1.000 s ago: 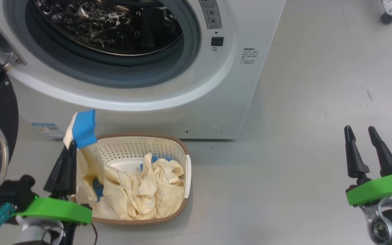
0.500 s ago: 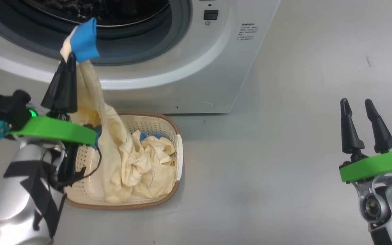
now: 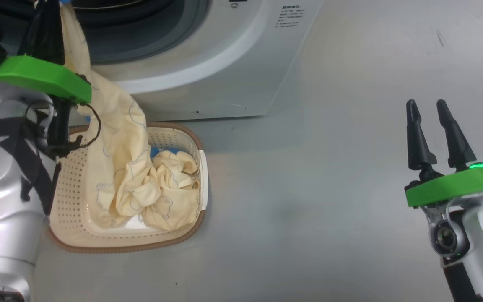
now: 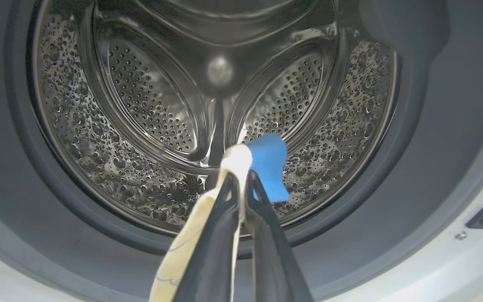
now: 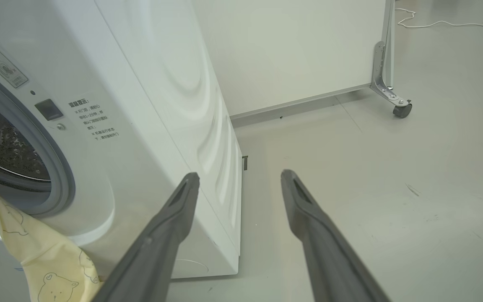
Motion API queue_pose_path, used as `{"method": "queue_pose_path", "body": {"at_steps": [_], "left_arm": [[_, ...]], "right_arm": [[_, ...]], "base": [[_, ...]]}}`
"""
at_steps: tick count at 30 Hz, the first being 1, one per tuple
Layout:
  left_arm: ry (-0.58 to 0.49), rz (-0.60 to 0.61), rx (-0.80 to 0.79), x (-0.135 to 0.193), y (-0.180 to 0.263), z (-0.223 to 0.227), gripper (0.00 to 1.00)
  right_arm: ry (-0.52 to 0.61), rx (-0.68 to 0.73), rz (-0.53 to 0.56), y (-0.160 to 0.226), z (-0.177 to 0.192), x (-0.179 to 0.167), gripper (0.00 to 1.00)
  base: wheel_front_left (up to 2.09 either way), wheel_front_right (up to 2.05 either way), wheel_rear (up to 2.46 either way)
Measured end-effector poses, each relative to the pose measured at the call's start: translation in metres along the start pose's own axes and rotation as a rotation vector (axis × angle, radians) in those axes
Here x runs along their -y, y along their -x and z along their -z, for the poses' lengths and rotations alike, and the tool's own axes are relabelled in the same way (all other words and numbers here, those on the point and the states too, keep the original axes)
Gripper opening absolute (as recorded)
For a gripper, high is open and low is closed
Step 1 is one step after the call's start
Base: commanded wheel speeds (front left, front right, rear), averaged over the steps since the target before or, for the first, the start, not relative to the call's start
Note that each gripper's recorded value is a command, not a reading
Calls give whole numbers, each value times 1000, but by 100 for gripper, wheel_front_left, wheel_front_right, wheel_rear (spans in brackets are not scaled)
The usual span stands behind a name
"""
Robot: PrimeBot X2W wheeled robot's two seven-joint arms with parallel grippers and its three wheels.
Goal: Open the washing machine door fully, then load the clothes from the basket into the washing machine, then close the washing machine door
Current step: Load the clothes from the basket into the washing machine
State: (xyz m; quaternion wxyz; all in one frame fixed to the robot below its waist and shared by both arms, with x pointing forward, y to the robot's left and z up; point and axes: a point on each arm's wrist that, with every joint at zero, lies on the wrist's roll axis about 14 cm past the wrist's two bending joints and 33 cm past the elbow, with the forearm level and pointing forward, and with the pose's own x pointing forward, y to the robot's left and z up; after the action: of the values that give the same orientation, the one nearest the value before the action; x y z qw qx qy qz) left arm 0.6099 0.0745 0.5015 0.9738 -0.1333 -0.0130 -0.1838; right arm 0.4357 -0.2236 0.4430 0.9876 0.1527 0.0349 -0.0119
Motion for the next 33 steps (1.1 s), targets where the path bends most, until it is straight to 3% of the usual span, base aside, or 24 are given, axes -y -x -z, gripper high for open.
{"method": "queue_pose_path", "body": {"at_steps": [11, 24, 29, 33], "left_arm": [[-2, -20, -167, -6, -45, 57, 0], [-54, -5, -236, -12, -80, 80, 0], [-73, 8, -217, -13, -95, 76, 0], [-85, 42, -95, -9, -117, 40, 0]], "right_arm": [[1, -10, 29, -7, 6, 7, 100], [2, -50, 46, -5, 21, 9, 100], [4, -66, 60, -3, 26, 12, 100], [2, -76, 67, -4, 31, 14, 100]], "base": [[0, 0, 0], [0, 0, 0], [0, 0, 0], [0, 0, 0]]}}
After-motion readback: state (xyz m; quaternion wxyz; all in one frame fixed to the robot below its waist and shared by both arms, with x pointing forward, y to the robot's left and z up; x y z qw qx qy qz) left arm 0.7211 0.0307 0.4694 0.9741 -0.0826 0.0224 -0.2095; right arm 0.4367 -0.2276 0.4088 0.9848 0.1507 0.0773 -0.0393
